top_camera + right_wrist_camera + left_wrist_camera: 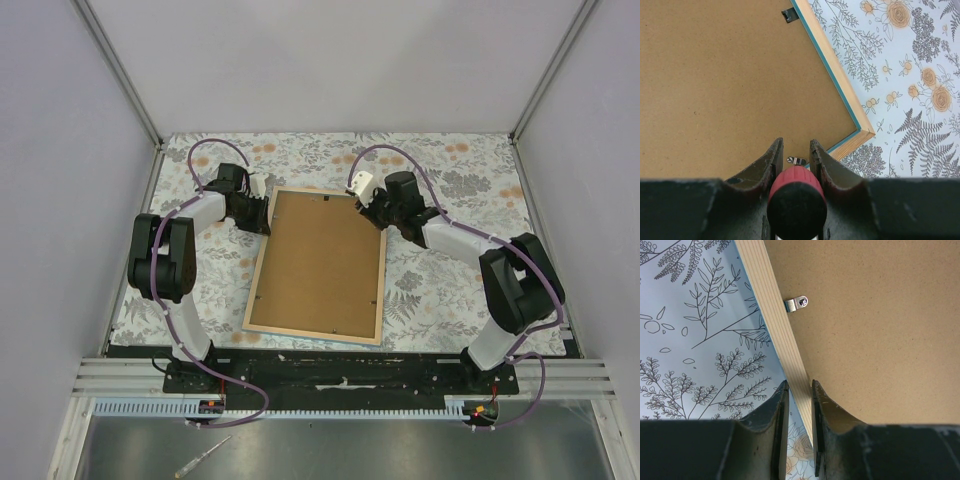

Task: Take the photo out of the frame
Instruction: Release the photo frame item from the photo frame.

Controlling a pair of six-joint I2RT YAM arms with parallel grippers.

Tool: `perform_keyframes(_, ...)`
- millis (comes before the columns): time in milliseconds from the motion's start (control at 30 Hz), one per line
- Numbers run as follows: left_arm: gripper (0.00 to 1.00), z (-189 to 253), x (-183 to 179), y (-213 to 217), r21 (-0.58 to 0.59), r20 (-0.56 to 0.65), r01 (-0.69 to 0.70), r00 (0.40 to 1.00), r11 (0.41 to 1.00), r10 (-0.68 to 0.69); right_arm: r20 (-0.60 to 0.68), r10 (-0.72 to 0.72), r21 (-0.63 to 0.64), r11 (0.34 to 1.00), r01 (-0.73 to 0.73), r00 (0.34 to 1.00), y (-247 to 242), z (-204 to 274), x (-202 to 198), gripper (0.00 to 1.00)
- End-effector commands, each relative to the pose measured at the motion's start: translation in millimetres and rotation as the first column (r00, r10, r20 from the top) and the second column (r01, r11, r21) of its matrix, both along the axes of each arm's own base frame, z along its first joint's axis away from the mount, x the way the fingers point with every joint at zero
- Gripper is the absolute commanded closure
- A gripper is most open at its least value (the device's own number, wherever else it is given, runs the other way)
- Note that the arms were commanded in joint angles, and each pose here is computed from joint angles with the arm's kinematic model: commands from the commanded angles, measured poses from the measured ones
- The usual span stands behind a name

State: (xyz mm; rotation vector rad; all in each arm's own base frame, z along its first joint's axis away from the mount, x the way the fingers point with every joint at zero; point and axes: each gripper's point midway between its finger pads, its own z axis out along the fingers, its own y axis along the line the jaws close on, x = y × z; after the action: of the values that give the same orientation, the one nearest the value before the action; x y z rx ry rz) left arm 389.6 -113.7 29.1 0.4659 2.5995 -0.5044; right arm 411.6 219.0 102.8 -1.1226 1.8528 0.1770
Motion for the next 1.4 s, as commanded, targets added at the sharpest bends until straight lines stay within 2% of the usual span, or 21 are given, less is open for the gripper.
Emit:
perform_keyframes(0, 0.98, -8.6, -2.1, -2.7, -0.01, -0.029, 0.004, 1.0, 1.0, -0.004, 0.063, -0.025, 0.019, 1.0, 0.024, 0.998, 2.7, 14.2, 14.7, 1.0)
perform_keyframes(467, 0.98, -9.3, -1.9, -2.7, -0.01, -0.03, 0.004, 1.0, 1.0, -0.004, 0.029, 0.001, -0.003, 1.0, -0.001, 1.0, 8.6, 7.9, 10.5, 1.0)
perform_keyframes(700, 0.98, -9.9, -2.1, -2.7, -0.01, -0.033, 0.002, 0.999, 1.0, -0.003, 0.127, 0.009, 0.03, 0.999, -0.013, 0.992, 14.6, 20.5, 11.7, 1.0)
perform_keyframes(967, 0.98, -10.0, -2.0, -2.4, -0.008, -0.032, 0.003, 0.999, 1.0, -0.003, 0.149, 0.037, -0.009, 0.999, -0.036, 0.988, 22.5, 18.7, 7.0, 1.0)
perform_keyframes(1133, 0.98, -10.1, -2.2, -3.3, -0.01, -0.034, 0.004, 0.999, 1.0, -0.004, 0.213, -0.009, -0.047, 0.999, 0.019, 0.977, 9.0, 50.7, 13.1, 1.0)
perform_keyframes(1233, 0.98, -10.2, -2.5, -2.9, -0.011, -0.036, 0.003, 0.999, 1.0, -0.003, 0.24, 0.015, -0.038, 0.999, -0.006, 0.971, 6.7, 75.9, 2.6, 1.0)
perform_keyframes(1367, 0.98, -3.7, -1.2, -3.3, -0.014, -0.022, 0.005, 1.0, 1.0, -0.005, 0.108, 0.12, -0.013, 0.993, -0.119, 0.987, 10.3, 91.1, -40.6, 1.0)
